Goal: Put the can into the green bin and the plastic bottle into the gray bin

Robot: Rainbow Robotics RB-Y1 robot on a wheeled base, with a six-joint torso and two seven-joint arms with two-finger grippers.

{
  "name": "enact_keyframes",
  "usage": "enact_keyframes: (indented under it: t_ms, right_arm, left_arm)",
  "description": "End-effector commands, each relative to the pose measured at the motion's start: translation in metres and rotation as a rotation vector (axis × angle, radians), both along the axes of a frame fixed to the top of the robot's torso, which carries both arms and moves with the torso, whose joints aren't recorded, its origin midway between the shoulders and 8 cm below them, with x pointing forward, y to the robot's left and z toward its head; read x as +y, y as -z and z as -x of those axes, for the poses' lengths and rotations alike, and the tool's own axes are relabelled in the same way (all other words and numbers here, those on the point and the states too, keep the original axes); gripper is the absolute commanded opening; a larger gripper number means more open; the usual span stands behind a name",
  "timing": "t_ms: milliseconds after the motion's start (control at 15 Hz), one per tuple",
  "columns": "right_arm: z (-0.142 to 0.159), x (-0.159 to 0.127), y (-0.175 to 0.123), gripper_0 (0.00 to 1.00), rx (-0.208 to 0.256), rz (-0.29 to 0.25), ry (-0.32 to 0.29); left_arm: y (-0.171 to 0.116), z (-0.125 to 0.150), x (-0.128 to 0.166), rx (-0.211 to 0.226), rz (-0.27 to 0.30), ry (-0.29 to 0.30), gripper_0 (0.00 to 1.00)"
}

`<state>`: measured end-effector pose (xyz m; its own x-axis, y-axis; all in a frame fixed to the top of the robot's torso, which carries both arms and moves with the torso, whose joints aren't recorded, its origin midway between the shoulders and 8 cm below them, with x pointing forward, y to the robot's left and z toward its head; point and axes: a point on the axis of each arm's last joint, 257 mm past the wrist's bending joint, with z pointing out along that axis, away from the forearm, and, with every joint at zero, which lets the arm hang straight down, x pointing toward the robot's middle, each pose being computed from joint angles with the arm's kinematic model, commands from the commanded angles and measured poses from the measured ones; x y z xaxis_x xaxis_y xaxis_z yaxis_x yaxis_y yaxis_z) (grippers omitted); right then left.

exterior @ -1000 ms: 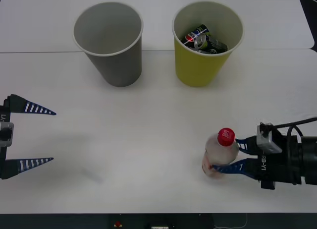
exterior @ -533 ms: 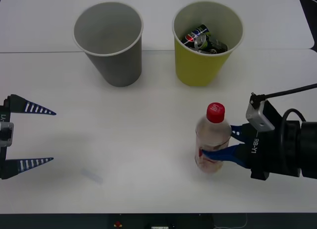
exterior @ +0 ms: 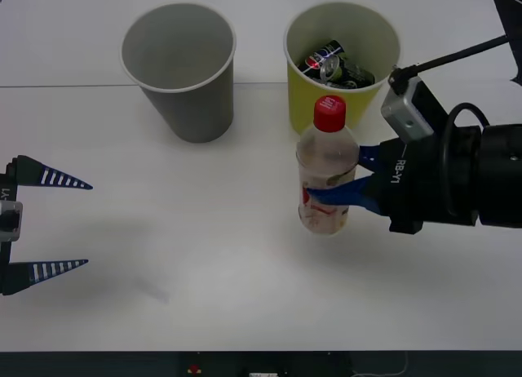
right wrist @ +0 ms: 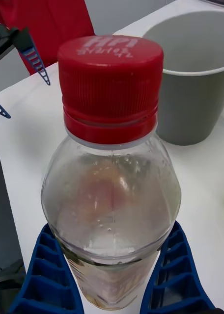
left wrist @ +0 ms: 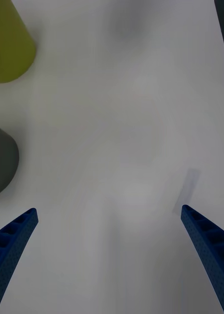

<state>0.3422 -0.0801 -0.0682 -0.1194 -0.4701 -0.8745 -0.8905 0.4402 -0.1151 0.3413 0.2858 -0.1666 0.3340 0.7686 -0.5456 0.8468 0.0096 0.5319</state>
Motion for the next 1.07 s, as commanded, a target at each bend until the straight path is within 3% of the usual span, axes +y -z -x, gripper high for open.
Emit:
enact_keyframes:
  t_ms: [67,267,467,800,1067]
  right_arm:
    - [-0.025,0.011,-0.015,0.0,-0.038,0.015,-0.018]
    - [-0.056,0.028,-0.041,0.0,-0.086,0.025,-0.036]
    - [-0.086,0.046,-0.066,0.0,-0.1,0.007,-0.037]
    - [-0.134,0.077,-0.095,0.0,-0.064,0.029,-0.023]
    - [-0.167,0.116,-0.123,0.0,-0.048,0.005,-0.008]
  left_arm:
    - [0.0,0.0,0.0,0.0,0.0,0.0,1.0]
    - [0.0,0.0,0.0,0.0,0.0,0.0,1.0]
    - [0.0,0.0,0.0,0.0,0.0,0.0,1.0]
    - [0.0,0.0,0.0,0.0,0.0,0.0,1.0]
    - [0.0,0.0,0.0,0.0,0.0,0.0,1.0]
